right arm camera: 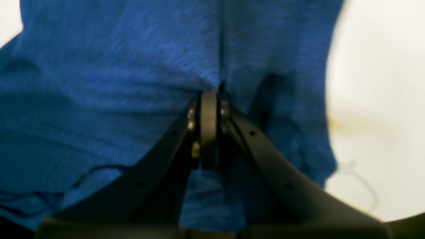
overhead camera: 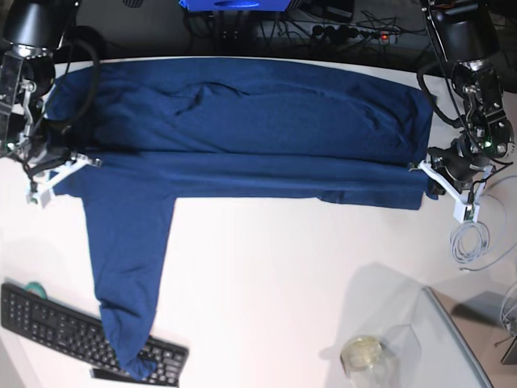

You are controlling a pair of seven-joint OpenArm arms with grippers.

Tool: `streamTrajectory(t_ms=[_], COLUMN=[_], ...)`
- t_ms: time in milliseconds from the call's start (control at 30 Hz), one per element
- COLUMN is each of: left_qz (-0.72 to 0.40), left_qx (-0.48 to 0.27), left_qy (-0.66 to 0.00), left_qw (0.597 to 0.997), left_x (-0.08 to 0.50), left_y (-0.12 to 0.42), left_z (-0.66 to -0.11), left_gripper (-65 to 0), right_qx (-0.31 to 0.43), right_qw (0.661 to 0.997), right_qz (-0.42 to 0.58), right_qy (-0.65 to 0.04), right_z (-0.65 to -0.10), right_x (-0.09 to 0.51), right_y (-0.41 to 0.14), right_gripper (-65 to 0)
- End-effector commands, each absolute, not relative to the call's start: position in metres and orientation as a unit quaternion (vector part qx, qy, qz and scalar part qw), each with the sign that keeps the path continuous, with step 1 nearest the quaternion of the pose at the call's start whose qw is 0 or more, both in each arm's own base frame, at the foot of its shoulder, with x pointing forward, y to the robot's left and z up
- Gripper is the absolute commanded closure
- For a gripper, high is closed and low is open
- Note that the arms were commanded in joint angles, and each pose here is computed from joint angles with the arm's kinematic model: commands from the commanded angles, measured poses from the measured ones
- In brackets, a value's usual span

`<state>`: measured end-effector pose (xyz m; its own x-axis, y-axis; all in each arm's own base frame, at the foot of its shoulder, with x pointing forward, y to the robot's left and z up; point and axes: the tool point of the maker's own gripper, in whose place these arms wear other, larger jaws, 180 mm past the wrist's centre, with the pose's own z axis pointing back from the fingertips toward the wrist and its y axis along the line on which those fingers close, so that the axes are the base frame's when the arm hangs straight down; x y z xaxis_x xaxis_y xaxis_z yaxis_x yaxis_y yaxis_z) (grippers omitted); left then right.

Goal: Layout the t-shirt on the table in an organized manner, then fold the t-shirt properly
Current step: 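Lift both hem corners and fold the hem over toward the collar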

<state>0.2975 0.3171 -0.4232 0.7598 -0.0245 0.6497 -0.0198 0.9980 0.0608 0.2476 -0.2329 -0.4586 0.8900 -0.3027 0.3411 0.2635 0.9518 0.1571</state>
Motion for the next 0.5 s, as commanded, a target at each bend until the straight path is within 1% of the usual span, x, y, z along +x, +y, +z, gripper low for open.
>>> streamTrajectory(t_ms=[0, 133, 467], left_qz=[-0.006, -0.006, -0.011], left_qx=[0.042, 0.041, 0.043], left_qy=[-0.37, -0.362, -0.346], left_qw=[0.928, 0.931, 0.937], left_x=[0.308, 0.305, 0.287], left_y=[0.324, 0.323, 0.322], left_z=[-0.406, -0.409, -0.418], left_gripper=[0.0, 0.0, 0.0], right_qx=[0.049, 0.05, 0.052], right_qw=[0.967, 0.971, 0.971], right_qz=[-0.147, -0.145, -0.148], right_qy=[-0.2, -0.183, -0.18], right_z=[-0.45, -0.451, -0.455], right_x=[0.257, 0.251, 0.249], right_y=[-0.239, -0.238, -0.237], right_gripper=[0.0, 0.0, 0.0])
